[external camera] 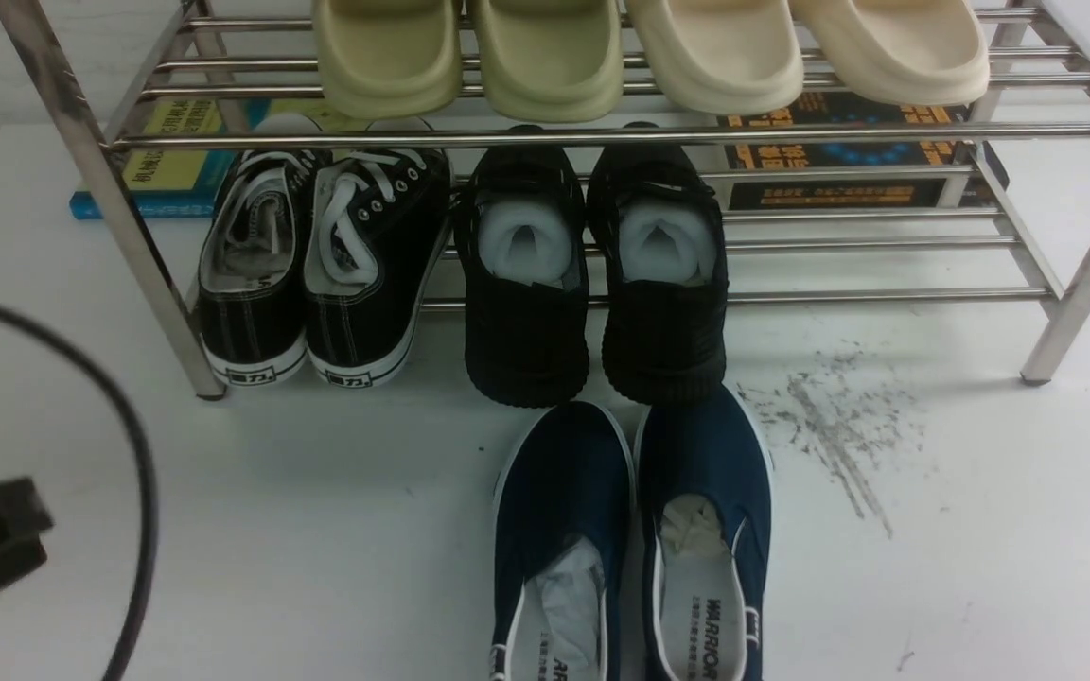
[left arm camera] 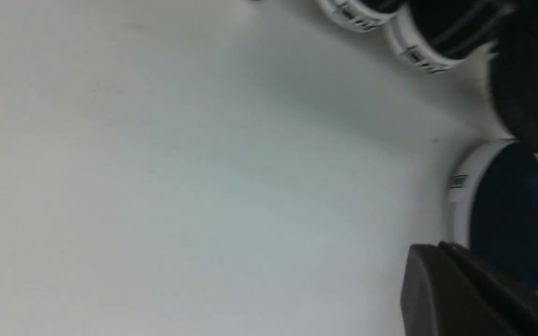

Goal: Take the shoes off the shelf with your hand on the white table.
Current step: 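Grasp the leftmost shoe on the bottom shelf of the shoe rack with the left gripper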

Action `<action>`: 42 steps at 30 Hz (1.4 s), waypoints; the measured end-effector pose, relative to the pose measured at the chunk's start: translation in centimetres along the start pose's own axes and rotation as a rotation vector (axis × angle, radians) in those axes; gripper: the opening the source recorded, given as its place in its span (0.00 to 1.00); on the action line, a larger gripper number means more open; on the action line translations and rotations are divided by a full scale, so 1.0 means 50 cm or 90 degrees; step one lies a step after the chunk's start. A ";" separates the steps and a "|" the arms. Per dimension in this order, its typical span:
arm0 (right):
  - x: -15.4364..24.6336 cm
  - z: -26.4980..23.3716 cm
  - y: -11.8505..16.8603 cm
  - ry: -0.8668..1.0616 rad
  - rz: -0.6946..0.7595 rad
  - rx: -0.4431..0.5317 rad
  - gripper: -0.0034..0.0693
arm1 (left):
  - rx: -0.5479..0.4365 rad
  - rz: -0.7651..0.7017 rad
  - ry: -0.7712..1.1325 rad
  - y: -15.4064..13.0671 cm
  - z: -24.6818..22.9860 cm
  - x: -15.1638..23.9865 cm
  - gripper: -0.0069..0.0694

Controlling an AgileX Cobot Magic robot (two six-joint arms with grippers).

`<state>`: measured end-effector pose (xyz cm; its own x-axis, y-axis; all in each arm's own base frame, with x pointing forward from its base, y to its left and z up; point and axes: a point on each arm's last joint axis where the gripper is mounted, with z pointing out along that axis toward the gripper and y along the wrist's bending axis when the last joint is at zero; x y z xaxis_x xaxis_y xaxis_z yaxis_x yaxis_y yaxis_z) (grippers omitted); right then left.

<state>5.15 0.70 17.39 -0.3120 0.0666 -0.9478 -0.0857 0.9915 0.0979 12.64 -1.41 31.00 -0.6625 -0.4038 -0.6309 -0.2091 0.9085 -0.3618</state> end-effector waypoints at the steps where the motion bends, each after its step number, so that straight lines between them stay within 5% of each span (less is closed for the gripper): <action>1: 0.000 0.000 0.000 0.000 0.000 0.000 0.37 | -0.024 0.009 0.024 -0.006 0.025 -0.022 0.09; 6: 0.000 0.000 0.000 0.000 0.000 0.000 0.37 | -0.065 0.037 0.076 -0.036 0.106 -0.102 0.14; 20: 0.000 0.000 0.000 0.000 0.000 0.000 0.37 | -0.072 0.068 0.054 -0.096 0.260 -0.251 0.58; 42: 0.000 0.000 0.000 0.000 0.000 0.000 0.37 | -0.069 0.155 0.004 -0.113 0.398 -0.243 0.60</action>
<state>5.15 0.70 17.39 -0.3120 0.0666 -0.9478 -0.0857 0.9915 0.0979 36.16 -3.81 27.07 -0.7070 -0.1708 -0.6862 -0.1181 0.9853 -0.1236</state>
